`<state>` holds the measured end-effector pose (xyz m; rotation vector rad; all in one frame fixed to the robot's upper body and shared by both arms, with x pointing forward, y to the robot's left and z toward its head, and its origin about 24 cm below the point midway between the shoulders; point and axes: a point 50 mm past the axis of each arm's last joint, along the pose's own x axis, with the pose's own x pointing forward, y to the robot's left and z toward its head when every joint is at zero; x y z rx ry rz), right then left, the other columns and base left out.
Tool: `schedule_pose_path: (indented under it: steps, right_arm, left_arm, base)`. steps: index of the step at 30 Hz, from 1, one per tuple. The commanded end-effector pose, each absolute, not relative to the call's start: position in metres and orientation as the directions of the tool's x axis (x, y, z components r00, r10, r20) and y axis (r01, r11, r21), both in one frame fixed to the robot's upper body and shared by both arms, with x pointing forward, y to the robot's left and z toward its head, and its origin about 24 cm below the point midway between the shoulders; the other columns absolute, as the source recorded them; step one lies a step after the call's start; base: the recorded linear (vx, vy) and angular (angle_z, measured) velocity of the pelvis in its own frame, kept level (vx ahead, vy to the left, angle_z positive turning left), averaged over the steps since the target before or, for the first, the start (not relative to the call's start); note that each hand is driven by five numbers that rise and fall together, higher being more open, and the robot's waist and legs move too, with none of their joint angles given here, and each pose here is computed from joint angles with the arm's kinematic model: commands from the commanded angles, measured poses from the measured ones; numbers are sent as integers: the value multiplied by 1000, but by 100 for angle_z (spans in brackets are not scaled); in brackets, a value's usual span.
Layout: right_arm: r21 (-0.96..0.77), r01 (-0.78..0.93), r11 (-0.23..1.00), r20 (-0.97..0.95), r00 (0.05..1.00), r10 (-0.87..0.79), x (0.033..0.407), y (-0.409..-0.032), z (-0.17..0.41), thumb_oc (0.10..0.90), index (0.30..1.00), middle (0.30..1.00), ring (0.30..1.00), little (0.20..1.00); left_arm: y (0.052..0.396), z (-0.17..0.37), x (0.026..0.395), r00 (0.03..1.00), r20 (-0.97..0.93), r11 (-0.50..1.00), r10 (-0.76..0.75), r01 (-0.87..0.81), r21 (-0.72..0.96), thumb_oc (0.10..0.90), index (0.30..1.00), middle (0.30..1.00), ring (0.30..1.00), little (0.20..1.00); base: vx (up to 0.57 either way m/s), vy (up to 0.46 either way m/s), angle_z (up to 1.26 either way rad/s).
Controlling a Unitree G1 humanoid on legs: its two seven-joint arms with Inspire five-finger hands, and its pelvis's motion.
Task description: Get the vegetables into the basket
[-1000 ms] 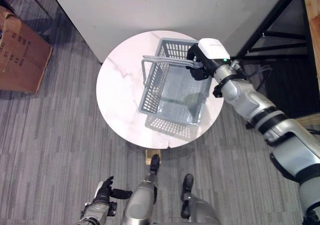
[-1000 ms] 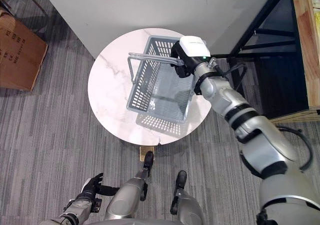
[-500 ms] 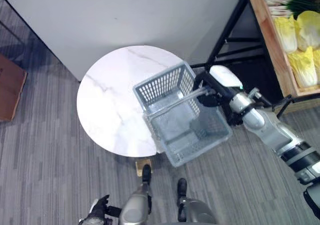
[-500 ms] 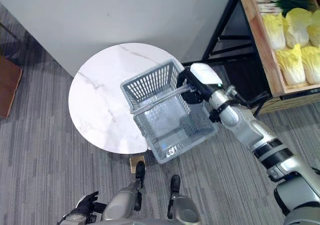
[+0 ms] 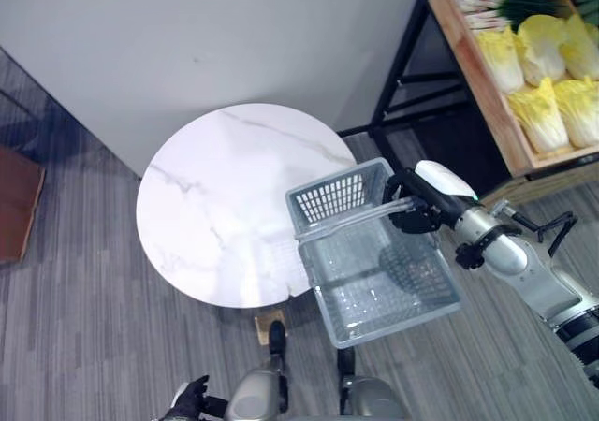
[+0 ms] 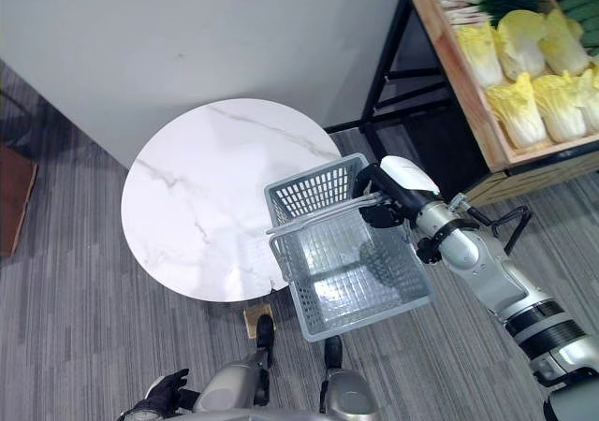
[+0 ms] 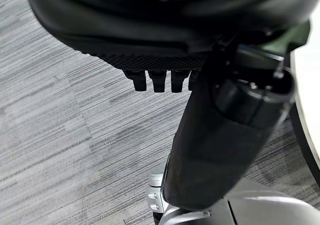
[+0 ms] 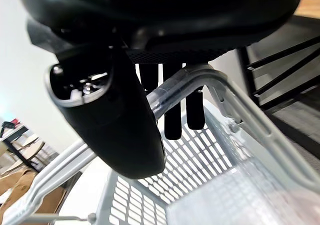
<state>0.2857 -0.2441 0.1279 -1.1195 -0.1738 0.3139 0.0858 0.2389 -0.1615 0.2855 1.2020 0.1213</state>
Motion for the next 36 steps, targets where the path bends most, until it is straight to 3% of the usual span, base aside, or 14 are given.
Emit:
schedule_pose_path:
  steps: [1, 9, 12, 16, 31, 36]
  right_arm:
    - [-858, 95, 504, 348, 830, 436, 280, -227, 207, 400, 300, 300, 300, 300]
    - [-836, 166, 524, 419, 809, 413, 277, -225, 212, 400, 300, 300, 300, 300]
    - [-839, 120, 531, 408, 784, 468, 284, -208, 212, 400, 300, 300, 300, 300]
    - [-837, 103, 537, 401, 783, 476, 284, -205, 209, 400, 300, 300, 300, 300]
    - [-883, 135, 450, 377, 776, 506, 270, -215, 222, 400, 300, 300, 300, 300]
    - [-877, 122, 464, 371, 787, 494, 271, -218, 221, 400, 300, 300, 300, 300]
  left_arm:
    - [249, -164, 63, 288, -920, 943, 265, 122, 309, 900, 1000, 1000, 1000, 1000]
    - [253, -157, 88, 381, -884, 932, 272, 126, 341, 900, 1000, 1000, 1000, 1000]
    - [267, -154, 78, 355, -878, 930, 320, 58, 363, 900, 1000, 1000, 1000, 1000]
    - [263, -158, 71, 328, -895, 934, 302, 84, 346, 900, 1000, 1000, 1000, 1000]
    - [245, -161, 81, 354, -897, 939, 263, 119, 322, 900, 1000, 1000, 1000, 1000]
    - [247, -158, 88, 388, -877, 943, 282, 56, 328, 900, 1000, 1000, 1000, 1000]
  base:
    - [6, 138, -12]
    - [-148, 225, -86]
    - [-163, 133, -205]
    - [-49, -49, -139]
    - [17, -142, -14]
    - [55, -138, -52]
